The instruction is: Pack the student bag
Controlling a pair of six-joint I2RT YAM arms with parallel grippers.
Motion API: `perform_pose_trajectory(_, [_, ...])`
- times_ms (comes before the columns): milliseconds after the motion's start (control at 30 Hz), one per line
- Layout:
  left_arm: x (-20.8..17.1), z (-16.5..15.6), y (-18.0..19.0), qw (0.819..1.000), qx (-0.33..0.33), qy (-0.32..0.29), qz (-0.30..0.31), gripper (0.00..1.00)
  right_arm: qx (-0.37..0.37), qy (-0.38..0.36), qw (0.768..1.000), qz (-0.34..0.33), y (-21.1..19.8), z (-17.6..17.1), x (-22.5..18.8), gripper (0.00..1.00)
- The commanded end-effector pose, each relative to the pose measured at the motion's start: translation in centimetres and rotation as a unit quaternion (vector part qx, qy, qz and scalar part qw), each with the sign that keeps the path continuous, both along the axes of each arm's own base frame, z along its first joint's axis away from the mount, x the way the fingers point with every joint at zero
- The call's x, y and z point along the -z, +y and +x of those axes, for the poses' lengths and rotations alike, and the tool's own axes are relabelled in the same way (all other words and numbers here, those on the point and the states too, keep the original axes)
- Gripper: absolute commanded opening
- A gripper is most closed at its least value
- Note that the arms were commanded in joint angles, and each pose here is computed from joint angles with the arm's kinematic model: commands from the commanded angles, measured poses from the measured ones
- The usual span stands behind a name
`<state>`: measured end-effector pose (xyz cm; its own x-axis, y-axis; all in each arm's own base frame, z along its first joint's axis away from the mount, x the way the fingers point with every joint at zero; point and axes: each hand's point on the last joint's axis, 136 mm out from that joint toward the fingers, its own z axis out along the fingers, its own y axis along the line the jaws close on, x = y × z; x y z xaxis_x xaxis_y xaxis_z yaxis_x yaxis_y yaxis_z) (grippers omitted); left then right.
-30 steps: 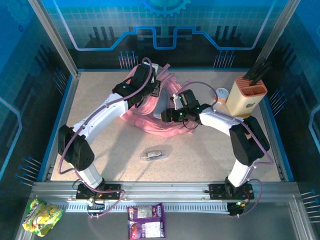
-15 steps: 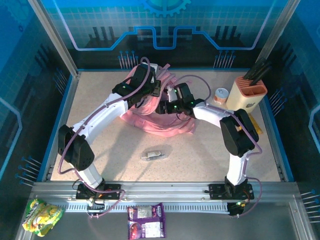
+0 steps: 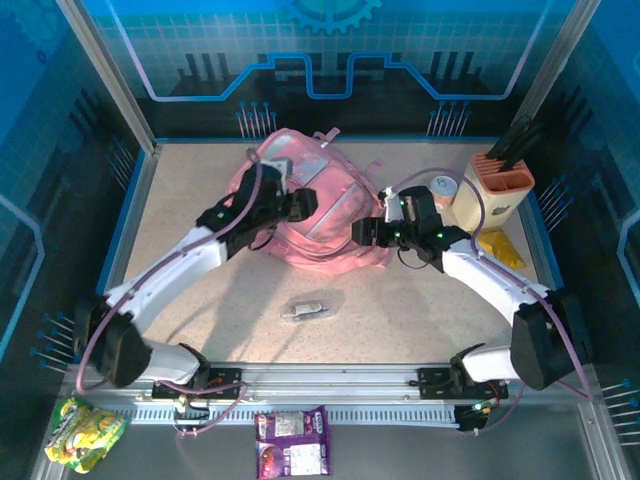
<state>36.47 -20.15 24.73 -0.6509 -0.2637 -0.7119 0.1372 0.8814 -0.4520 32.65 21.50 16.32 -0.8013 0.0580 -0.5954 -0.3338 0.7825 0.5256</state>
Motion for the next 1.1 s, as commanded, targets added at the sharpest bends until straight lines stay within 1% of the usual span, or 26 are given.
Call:
perform_pose_trajectory(0, [0.9, -0.1, 3.9, 0.994, -0.095, 0.008, -0.052, 0.65, -0.036, 0.061, 0.997, -0.004, 0.9, -3.0, 2.4, 0.71])
perform_pose_trajectory(67, [3.5, -0.4, 6.2, 0.986, -0.143, 0.040, -0.077, 0.65, -0.046, 0.069, 0.997, 0.000, 1.8, -3.7, 2.7, 0.72])
perform_pose_trajectory(167, [6.6, -0.4, 8.6, 0.972, -0.187, 0.081, -0.119, 0.64, -0.053, 0.085, 0.995, 0.014, 3.0, -4.2, 3.3, 0.73])
perform_pose_trajectory(233, [8.2, -0.2, 9.8, 0.963, -0.216, 0.099, -0.128, 0.62, -0.058, 0.091, 0.994, 0.022, 3.7, -4.3, 3.4, 0.73])
perform_pose_trajectory(333, [9.8, 0.6, 10.9, 0.951, -0.245, 0.112, -0.149, 0.57, -0.058, 0.091, 0.994, 0.020, 4.3, -4.1, 3.5, 0.73])
perform_pose_trajectory(433, [11.3, 1.3, 12.3, 0.936, -0.280, 0.128, -0.169, 0.49, -0.059, 0.092, 0.994, 0.026, 4.6, -3.9, 3.2, 0.73])
perform_pose_trajectory(533, [12.6, 2.1, 12.3, 0.927, -0.286, 0.132, -0.202, 0.42, -0.061, 0.095, 0.993, 0.015, 4.4, -4.0, 3.8, 0.74])
perform_pose_trajectory(667, [14.4, 2.6, 11.7, 0.915, -0.294, 0.157, -0.227, 0.37, -0.052, 0.093, 0.994, 0.010, 4.1, -4.0, 3.6, 0.75])
perform_pose_trajectory(767, [14.9, 3.1, 11.7, 0.910, -0.302, 0.155, -0.238, 0.36, -0.052, 0.088, 0.995, 0.012, 4.0, -3.8, 3.4, 0.75])
perform_pose_trajectory(867, [15.6, 3.4, 11.5, 0.903, -0.309, 0.164, -0.249, 0.33, -0.051, 0.095, 0.994, 0.006, 3.8, -3.8, 3.9, 0.75])
perform_pose_trajectory(1000, [16.4, 4.0, 11.9, 0.894, -0.329, 0.164, -0.256, 0.35, -0.049, 0.091, 0.995, 0.015, 3.9, -3.5, 3.5, 0.76])
perform_pose_trajectory(1067, [16.3, 4.8, 11.2, 0.894, -0.318, 0.158, -0.273, 0.35, -0.049, 0.091, 0.995, 0.014, 3.9, -3.4, 3.7, 0.76])
